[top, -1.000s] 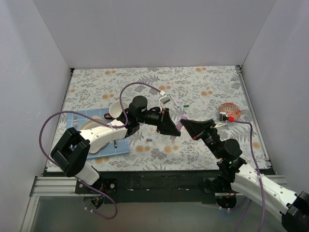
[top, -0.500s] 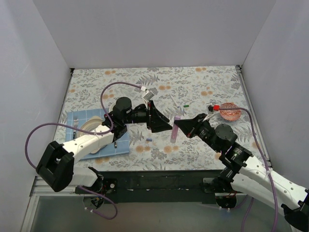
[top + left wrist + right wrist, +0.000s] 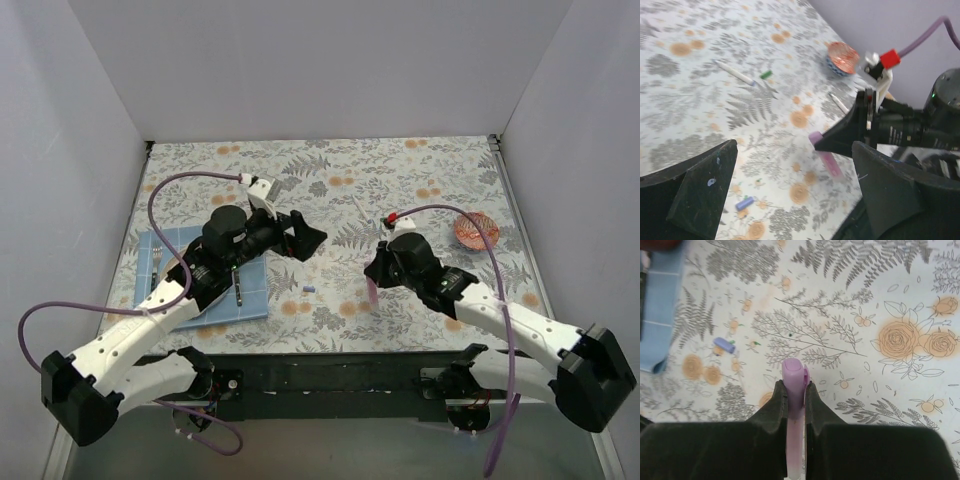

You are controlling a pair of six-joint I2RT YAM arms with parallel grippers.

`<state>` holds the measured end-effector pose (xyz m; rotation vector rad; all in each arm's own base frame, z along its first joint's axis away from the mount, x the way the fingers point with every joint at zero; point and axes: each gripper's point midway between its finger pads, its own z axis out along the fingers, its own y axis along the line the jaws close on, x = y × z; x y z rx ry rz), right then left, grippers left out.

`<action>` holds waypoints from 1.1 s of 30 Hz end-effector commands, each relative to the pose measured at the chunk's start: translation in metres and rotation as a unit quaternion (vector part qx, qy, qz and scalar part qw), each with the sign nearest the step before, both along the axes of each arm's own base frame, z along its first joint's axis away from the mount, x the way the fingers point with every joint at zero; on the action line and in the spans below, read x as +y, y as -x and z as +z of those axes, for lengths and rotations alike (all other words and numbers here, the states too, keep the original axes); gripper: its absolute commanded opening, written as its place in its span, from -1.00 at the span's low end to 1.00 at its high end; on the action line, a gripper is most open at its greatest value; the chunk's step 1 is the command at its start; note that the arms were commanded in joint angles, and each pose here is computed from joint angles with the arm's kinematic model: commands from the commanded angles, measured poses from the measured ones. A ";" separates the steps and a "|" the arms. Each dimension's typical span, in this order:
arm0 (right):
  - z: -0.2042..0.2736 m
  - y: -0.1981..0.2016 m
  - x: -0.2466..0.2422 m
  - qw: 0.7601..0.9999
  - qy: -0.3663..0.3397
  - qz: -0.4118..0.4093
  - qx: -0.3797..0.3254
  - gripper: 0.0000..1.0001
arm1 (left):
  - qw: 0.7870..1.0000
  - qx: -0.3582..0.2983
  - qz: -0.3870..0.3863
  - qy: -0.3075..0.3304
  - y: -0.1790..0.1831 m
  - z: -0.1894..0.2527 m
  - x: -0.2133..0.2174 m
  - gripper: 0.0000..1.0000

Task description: Insert the pens into the pen caps

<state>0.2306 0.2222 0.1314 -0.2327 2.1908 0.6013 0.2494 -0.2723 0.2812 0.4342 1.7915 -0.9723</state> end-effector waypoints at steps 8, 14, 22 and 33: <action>-0.066 -0.013 0.005 0.991 0.087 0.008 0.105 -0.97 | 0.981 -0.076 0.178 -0.028 -0.016 0.006 0.075 0.96; -0.080 -0.022 -0.002 0.985 0.100 -0.047 0.130 -0.93 | 0.981 -0.077 0.177 -0.028 -0.016 0.009 0.075 0.97; -0.084 -0.035 -0.004 0.981 0.097 -0.091 0.144 -0.40 | 0.983 -0.075 0.166 -0.031 -0.014 0.007 0.072 0.96; -0.035 -0.083 0.005 0.989 0.129 -0.046 0.058 -0.13 | 0.982 -0.078 0.168 -0.028 -0.013 0.010 0.074 0.96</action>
